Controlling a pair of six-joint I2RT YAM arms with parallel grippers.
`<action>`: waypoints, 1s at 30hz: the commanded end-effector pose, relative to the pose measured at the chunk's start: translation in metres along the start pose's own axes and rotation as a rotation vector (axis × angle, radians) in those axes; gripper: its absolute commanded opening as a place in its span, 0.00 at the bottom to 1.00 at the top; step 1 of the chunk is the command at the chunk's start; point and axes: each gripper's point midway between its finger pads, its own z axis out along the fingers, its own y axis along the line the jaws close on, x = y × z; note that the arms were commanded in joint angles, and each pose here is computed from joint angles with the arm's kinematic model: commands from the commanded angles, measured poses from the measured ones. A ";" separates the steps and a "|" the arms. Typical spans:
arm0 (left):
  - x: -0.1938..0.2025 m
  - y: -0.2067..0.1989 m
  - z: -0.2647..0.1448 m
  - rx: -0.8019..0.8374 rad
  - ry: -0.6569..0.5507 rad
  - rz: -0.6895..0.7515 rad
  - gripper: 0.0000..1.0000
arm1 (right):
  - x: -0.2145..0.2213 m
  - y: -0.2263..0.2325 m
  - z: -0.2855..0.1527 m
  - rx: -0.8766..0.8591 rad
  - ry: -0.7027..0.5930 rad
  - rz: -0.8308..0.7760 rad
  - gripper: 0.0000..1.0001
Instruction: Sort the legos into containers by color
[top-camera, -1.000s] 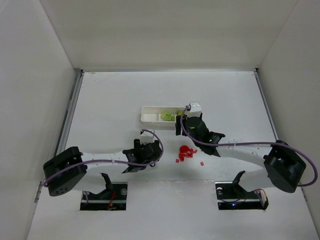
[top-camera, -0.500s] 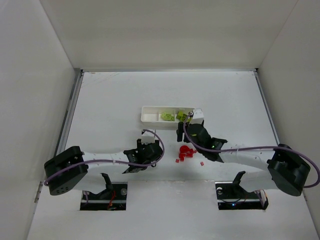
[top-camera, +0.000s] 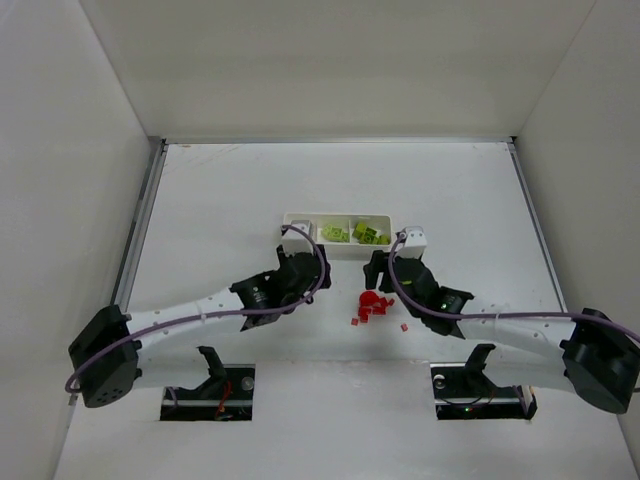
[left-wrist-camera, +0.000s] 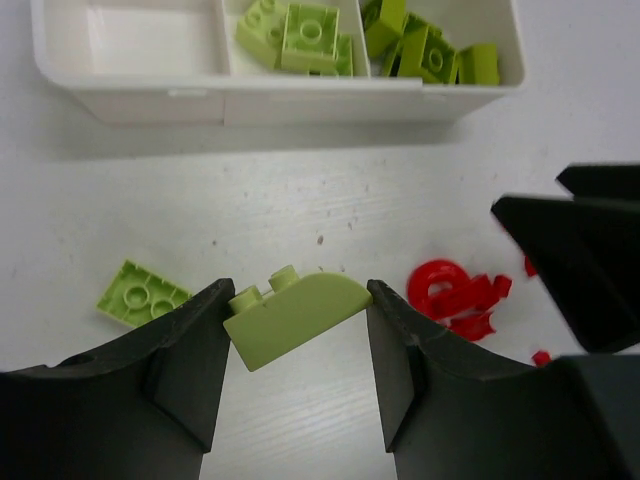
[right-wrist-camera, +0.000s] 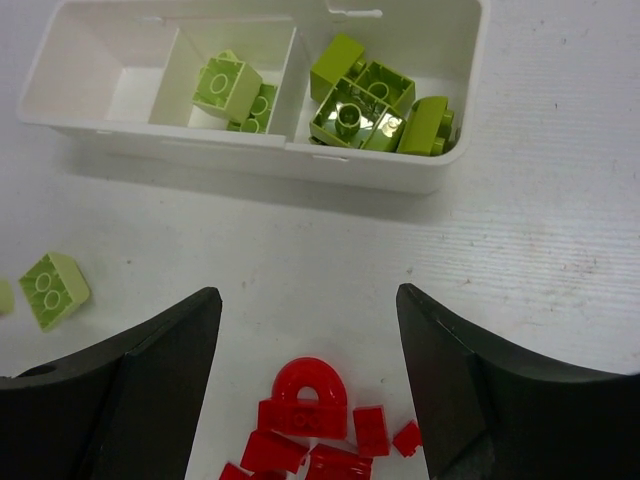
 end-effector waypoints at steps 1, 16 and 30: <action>-0.059 -0.023 0.028 0.041 -0.097 0.014 0.34 | 0.002 -0.002 -0.004 0.005 -0.017 0.047 0.76; -0.095 -0.012 0.161 -0.060 -0.115 -0.069 0.34 | 0.017 -0.003 -0.012 -0.012 -0.008 0.068 0.76; -0.110 -0.011 0.138 -0.054 -0.186 -0.085 0.68 | 0.019 0.020 -0.009 -0.062 0.004 0.035 0.81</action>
